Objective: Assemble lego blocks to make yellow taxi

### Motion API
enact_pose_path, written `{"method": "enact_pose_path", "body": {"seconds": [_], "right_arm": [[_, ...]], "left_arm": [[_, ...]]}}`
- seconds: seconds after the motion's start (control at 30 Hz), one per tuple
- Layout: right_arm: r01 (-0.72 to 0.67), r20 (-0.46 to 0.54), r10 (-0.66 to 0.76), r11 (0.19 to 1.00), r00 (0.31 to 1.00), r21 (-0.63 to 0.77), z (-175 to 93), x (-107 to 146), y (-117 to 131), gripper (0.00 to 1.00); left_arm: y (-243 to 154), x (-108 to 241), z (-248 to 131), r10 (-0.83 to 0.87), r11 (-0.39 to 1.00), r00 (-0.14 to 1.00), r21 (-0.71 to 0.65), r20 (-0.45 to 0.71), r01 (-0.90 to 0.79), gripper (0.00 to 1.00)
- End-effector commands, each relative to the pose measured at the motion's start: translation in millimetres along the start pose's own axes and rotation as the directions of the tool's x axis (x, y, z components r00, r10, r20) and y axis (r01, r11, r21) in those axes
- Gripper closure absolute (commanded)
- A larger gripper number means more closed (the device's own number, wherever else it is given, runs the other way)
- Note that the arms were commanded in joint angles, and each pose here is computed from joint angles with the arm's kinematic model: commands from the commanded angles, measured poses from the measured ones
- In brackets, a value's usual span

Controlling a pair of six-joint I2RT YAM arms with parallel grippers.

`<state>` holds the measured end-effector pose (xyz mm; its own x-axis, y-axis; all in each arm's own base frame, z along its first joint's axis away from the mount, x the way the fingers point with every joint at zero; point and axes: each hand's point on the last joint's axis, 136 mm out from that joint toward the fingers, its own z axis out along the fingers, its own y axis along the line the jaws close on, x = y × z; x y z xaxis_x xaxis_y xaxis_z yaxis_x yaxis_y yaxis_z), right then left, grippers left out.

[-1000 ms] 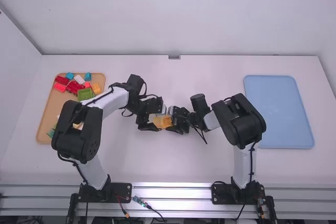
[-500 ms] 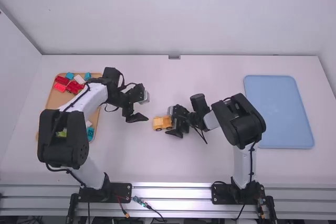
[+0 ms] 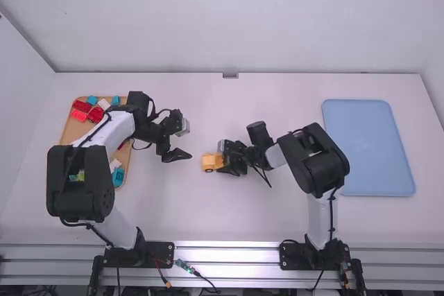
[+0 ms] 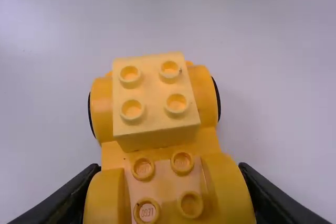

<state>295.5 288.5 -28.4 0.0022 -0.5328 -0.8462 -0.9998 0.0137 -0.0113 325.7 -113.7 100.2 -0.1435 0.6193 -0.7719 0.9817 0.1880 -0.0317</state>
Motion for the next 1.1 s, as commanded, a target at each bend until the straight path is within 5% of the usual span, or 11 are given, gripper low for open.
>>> {"method": "enact_pose_path", "body": {"seconds": [0.0,0.23,0.3,0.33,0.37,0.57,0.83,1.07], "right_arm": [[-0.03,-0.009,0.03,1.0,1.0,-0.002,-1.1,7.4,0.8,0.44],[-0.066,-0.016,0.066,0.998,0.998,0.002,-2.6,10.6,0.6,0.42],[-0.065,-0.015,0.065,0.998,0.998,0.002,-2.6,10.2,0.3,0.24],[-0.065,-0.013,0.065,0.998,0.998,0.0,-2.6,9.8,0.7,0.03],[-0.064,-0.012,0.064,0.998,0.998,0.0,-2.7,9.7,0.7,0.01],[-0.079,-0.024,0.079,0.997,0.997,0.003,-9.4,6.0,0.3,0.01],[-0.091,-0.224,0.115,0.989,0.968,0.115,-47.4,4.3,-3.8,0.01],[-0.03,-0.328,0.128,0.957,0.936,0.288,-93.4,-12.5,-22.7,0.01]], "left_arm": [[-2.0,-6.3,-4.6,0.021,1.0,0.999,-0.005,0.033,-0.021,0.01],[-0.3,-7.3,-4.0,0.032,0.999,0.999,-0.011,0.034,-0.031,0.01],[1.2,-6.8,-4.8,0.031,0.999,0.999,-0.016,0.034,-0.03,0.01],[6.0,-6.9,-6.0,-0.004,0.999,0.999,-0.033,0.037,0.005,0.01],[10.5,-7.0,-6.7,-0.035,0.998,0.999,-0.048,0.04,0.037,0.01],[40.5,1.9,-9.6,-0.22,0.961,0.975,-0.17,0.004,0.218,0.01],[81.3,29.4,-31.4,-0.51,0.783,0.86,-0.42,-0.013,0.458,0.01],[92.6,68.2,-98.7,-0.744,0.54,0.664,-0.65,-0.071,0.535,0.01]]}}
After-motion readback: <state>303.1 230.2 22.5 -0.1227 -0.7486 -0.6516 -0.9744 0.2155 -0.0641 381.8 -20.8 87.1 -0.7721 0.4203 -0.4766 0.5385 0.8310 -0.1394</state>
